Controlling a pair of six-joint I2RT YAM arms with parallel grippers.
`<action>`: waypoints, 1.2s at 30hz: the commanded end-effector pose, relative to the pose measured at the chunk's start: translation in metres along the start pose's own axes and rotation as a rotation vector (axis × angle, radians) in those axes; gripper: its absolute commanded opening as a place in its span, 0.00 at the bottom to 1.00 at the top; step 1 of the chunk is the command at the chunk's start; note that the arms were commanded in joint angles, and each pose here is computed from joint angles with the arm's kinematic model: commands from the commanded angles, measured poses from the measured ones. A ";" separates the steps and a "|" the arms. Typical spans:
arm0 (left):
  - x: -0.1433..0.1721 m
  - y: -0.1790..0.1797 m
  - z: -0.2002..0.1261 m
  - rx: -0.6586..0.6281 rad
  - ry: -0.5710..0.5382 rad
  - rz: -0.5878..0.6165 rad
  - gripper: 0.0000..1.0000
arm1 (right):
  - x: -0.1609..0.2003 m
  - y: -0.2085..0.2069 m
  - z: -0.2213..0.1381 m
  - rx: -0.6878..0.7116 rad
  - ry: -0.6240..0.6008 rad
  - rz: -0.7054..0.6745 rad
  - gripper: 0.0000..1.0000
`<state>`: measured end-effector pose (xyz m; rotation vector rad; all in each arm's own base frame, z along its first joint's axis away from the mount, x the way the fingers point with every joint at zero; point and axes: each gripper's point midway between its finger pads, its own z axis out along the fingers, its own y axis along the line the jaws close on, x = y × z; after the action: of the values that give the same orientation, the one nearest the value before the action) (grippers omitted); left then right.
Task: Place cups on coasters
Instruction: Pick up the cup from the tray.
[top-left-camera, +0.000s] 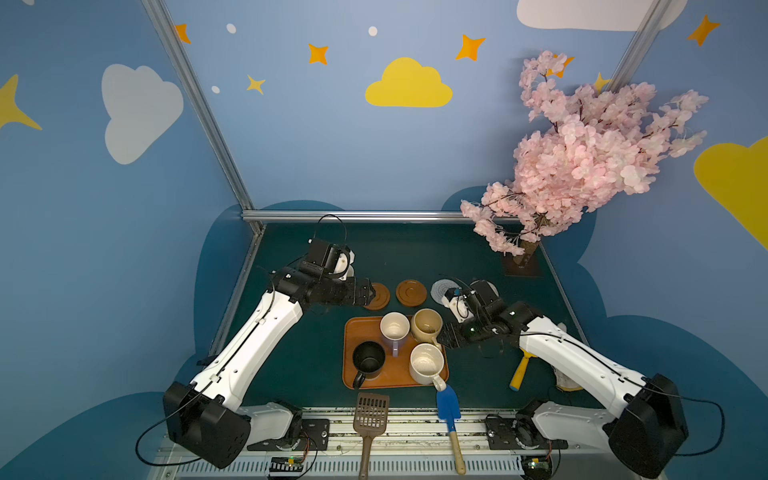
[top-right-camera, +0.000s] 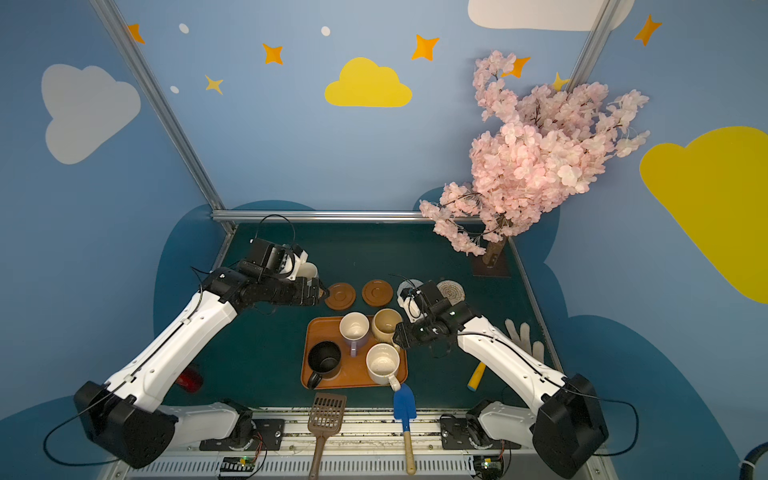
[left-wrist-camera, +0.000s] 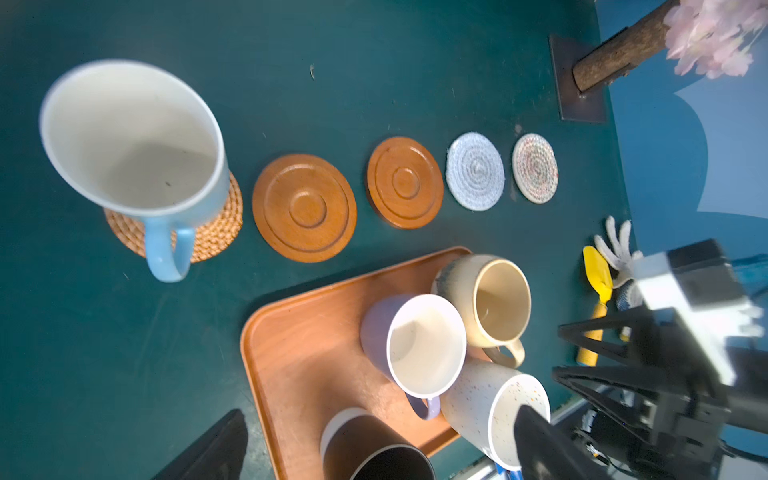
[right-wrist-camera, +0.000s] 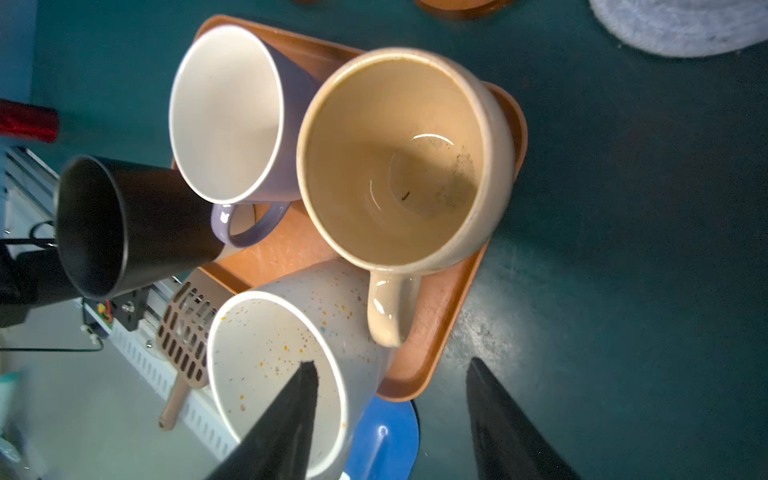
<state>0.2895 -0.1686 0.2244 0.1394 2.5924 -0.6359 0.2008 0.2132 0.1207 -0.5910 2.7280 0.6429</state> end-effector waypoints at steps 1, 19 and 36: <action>0.006 -0.003 0.007 0.028 0.014 -0.031 1.00 | -0.004 -0.006 0.011 0.039 -0.006 0.004 0.49; 0.011 0.003 0.019 0.011 0.027 -0.018 1.00 | -0.011 -0.013 0.038 0.091 0.050 -0.031 0.36; 0.011 0.010 0.022 -0.023 0.025 -0.013 1.00 | -0.004 -0.017 0.049 0.131 0.077 -0.049 0.33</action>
<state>0.2900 -0.1714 0.2026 0.1136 2.6170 -0.6344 0.2163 0.2263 0.0789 -0.6598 2.7886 0.4897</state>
